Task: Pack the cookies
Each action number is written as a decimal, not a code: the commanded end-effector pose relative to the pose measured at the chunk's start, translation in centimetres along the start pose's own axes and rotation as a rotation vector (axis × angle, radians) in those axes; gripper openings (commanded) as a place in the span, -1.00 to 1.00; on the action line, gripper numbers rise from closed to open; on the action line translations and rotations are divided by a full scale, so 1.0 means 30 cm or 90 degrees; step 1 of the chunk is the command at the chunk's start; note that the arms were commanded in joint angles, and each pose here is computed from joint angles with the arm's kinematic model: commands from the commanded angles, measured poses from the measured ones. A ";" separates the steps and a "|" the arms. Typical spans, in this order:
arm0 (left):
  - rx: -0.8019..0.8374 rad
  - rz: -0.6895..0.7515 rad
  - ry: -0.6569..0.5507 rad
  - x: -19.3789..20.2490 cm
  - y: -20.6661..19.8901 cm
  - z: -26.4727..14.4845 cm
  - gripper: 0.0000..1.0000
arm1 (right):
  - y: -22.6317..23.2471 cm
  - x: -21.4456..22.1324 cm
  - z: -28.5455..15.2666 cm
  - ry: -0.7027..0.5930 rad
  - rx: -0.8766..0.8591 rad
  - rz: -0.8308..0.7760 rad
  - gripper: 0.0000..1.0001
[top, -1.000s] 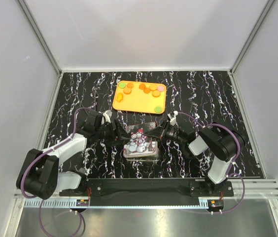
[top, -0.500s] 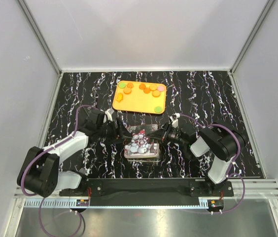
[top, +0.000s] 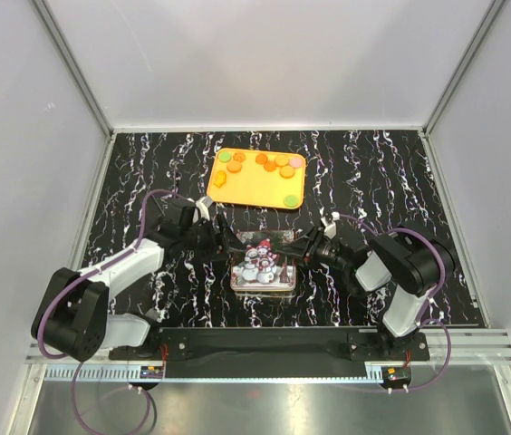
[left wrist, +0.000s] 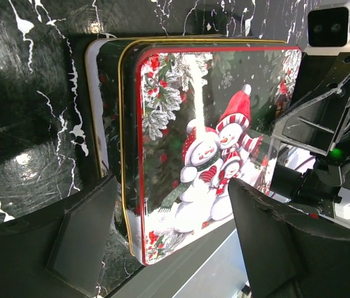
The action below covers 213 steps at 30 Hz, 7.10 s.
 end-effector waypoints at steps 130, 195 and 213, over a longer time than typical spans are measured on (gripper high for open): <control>-0.117 0.098 0.063 -0.037 -0.083 0.060 0.54 | 0.024 -0.072 -0.166 -0.083 0.233 -0.231 0.30; -0.168 0.131 0.126 0.024 -0.129 0.163 0.54 | -0.068 -0.024 -0.072 -0.034 0.259 -0.225 -0.58; -0.167 0.154 0.098 -0.036 -0.163 0.079 0.61 | 0.065 -0.103 -0.073 -0.077 0.286 -0.296 0.33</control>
Point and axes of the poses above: each gripper's point midway between its finger pads, its own z axis out along the fingers, its own y axis along the line the jaws close on, x = y × z, the point moved 4 cm from there along -z, back along the fingers, and after that the axes turned 1 degree about z, right-handed, at the moved point
